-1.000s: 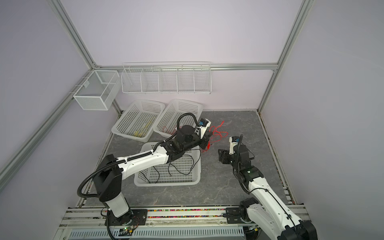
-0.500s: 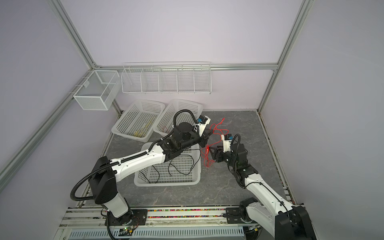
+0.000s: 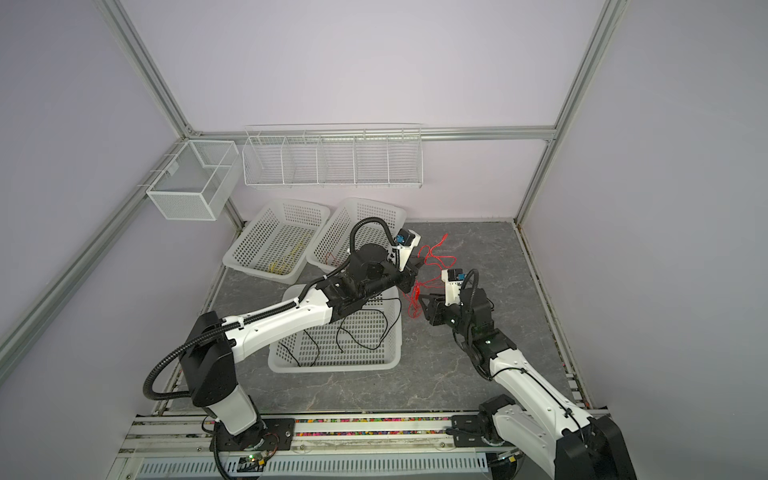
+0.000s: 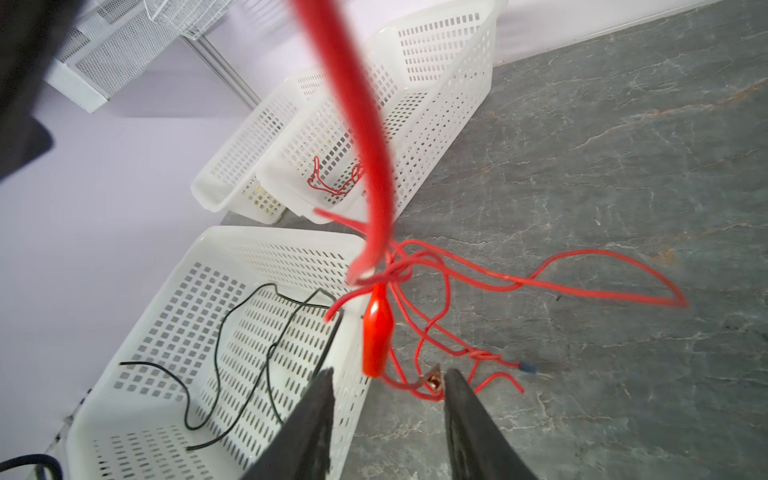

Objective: Untangle the cables
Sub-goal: 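Lower the right gripper onto the red alligator clip and grasp it, then pull the red clip wire away from the left gripper with the right gripper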

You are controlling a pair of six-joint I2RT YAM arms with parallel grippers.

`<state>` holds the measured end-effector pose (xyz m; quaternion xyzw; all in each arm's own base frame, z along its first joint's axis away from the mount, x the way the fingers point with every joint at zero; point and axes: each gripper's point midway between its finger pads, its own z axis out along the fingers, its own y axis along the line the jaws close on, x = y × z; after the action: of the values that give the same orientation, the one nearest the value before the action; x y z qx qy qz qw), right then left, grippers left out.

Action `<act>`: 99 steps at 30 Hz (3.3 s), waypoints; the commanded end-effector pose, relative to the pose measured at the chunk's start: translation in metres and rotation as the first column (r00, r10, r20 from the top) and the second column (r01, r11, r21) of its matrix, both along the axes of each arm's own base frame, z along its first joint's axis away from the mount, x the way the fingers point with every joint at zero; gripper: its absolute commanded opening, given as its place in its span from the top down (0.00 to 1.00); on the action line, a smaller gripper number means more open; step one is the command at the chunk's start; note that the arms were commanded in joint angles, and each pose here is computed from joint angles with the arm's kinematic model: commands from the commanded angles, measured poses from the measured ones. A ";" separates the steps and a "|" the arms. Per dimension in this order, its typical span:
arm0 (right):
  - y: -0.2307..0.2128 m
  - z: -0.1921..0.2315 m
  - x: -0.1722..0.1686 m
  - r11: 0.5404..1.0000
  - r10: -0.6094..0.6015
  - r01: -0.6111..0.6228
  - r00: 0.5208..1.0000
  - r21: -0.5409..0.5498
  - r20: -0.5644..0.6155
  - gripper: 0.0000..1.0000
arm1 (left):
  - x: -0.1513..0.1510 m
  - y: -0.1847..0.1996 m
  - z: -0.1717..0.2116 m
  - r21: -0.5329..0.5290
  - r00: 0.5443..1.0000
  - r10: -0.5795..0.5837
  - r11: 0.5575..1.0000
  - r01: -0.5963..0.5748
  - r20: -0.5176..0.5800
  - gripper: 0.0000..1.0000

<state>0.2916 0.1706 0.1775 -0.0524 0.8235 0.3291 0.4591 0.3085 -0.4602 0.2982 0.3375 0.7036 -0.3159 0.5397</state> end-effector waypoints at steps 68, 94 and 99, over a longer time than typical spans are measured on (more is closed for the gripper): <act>-0.100 0.053 -0.047 0.872 -0.380 0.418 0.906 -0.255 0.187 0.94 | 0.054 0.040 -0.034 0.110 0.970 0.238 0.966 -0.232 -0.048 1.00; -0.157 -0.023 -0.018 0.717 -0.640 0.552 0.763 -0.425 -0.087 0.94 | 0.031 0.049 -0.004 0.044 0.990 0.144 0.989 -0.144 0.001 1.00; -0.183 -0.038 -0.025 0.655 -0.715 0.598 0.687 -0.462 -0.125 0.94 | 0.046 0.069 -0.004 0.051 0.973 0.229 0.972 -0.228 -0.017 1.00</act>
<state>0.2738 0.0014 0.1469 0.1800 0.8920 -0.0145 0.4143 0.3428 -0.4110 0.2852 0.2928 0.7453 -0.2576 0.5409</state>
